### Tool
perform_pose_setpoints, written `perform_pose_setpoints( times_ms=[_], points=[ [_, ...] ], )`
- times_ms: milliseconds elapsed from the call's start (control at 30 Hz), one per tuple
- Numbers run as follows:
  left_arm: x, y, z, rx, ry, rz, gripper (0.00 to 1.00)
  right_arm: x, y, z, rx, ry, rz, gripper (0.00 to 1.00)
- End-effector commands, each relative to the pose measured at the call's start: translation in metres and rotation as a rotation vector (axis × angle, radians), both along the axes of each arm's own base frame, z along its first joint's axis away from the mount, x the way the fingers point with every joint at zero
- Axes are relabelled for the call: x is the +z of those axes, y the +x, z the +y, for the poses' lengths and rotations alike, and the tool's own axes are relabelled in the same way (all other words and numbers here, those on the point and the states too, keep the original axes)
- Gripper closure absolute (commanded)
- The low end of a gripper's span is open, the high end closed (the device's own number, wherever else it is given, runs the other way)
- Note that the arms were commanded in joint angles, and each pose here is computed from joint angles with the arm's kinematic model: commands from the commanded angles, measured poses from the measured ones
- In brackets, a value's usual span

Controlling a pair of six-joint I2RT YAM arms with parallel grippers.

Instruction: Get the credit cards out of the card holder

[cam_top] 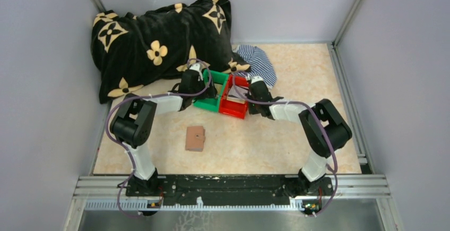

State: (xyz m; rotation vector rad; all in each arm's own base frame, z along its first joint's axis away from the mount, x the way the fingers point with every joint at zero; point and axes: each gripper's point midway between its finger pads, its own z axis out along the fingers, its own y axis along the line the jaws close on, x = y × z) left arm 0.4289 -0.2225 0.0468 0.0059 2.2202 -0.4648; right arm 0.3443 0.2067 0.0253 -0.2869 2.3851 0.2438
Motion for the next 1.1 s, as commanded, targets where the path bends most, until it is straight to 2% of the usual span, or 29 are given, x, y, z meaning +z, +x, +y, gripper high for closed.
perform_pose_setpoints(
  times_ms=[0, 133, 467, 700, 1067],
  points=[
    [0.006, -0.016, -0.019, -0.067, -0.042, 0.026, 0.01, 0.035, 0.030, 0.036, 0.086, 0.096, -0.110, 1.00],
    [0.024, -0.014, -0.021, -0.075, -0.065, -0.023, 0.01, 0.051, 0.030, 0.033, 0.080, 0.096, -0.136, 1.00],
    [0.099, -0.004, -0.038, -0.124, -0.165, -0.151, 0.01, 0.133, 0.015, 0.017, 0.067, 0.143, -0.268, 1.00],
    [0.113, -0.008, -0.036, -0.122, -0.174, -0.169, 0.01, 0.163, 0.010, 0.035, 0.137, 0.178, -0.291, 1.00],
    [0.109, -0.021, -0.018, -0.075, -0.142, -0.170, 0.01, 0.110, 0.030, 0.064, 0.143, 0.176, -0.187, 1.00]
  ],
)
